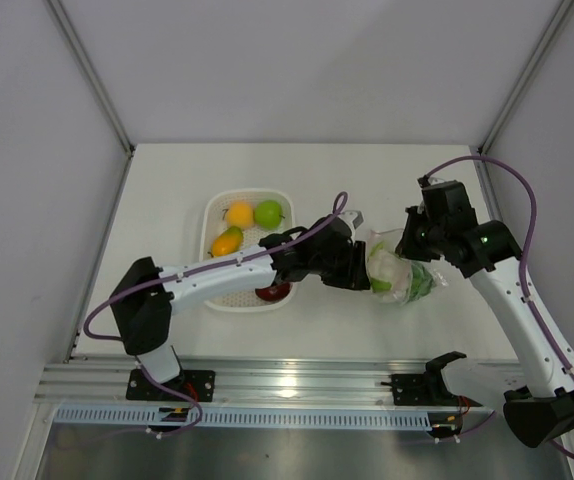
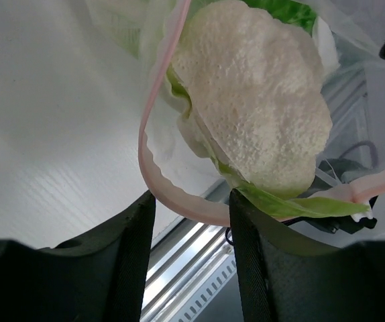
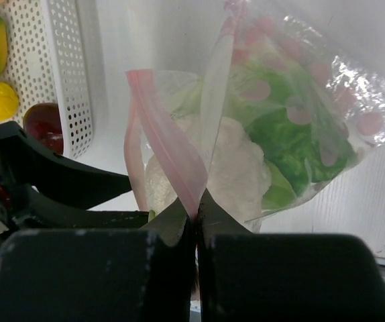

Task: Place the food in the zip-top bag and seal the zipper
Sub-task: Place the fake vegetable in the zipper food storage bag, then adjust the zipper on the food storage bag.

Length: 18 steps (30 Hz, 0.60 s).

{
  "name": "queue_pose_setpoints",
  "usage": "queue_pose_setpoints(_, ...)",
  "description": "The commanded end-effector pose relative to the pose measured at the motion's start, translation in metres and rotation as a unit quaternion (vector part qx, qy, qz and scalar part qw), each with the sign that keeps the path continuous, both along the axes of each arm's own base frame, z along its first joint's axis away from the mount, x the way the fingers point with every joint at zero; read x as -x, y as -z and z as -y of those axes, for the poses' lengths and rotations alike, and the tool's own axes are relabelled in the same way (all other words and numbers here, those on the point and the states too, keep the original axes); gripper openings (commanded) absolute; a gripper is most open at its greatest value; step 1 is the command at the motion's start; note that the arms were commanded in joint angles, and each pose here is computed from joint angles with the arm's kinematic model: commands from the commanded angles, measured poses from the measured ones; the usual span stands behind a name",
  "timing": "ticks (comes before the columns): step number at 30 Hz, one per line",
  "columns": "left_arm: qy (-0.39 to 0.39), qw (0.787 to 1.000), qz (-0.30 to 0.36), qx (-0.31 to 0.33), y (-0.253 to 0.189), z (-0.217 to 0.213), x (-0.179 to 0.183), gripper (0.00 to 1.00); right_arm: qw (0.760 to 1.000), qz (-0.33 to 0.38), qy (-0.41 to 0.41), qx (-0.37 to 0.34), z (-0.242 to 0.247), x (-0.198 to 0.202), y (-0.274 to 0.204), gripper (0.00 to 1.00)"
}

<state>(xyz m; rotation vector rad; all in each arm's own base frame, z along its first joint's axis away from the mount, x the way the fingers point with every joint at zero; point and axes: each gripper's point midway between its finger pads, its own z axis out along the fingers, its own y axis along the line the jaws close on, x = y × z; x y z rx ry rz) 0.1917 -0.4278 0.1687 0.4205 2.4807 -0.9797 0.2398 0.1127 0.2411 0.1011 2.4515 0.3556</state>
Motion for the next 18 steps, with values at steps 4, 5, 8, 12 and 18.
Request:
queue_pose_setpoints(4,-0.001,0.999,-0.006,0.046,-0.018,0.017,-0.011,0.38,0.999,0.048,-0.004,-0.018,-0.002,-0.005,-0.032,0.00)
queue_pose_setpoints(5,-0.001,0.999,-0.009,0.046,-0.016,0.017,-0.012,0.35,0.999,0.046,-0.003,-0.017,-0.002,-0.005,-0.030,0.00)
queue_pose_setpoints(8,-0.004,0.999,-0.011,0.053,-0.018,0.018,-0.017,0.27,0.999,0.044,-0.001,-0.014,0.000,-0.004,-0.028,0.00)
queue_pose_setpoints(12,-0.008,0.998,-0.013,0.063,-0.020,0.021,-0.029,0.27,0.999,0.042,0.000,-0.013,0.000,-0.004,-0.025,0.00)
queue_pose_setpoints(18,-0.010,0.997,-0.026,0.072,-0.017,0.023,-0.041,0.28,0.999,0.039,-0.003,-0.009,0.000,-0.004,-0.024,0.00)
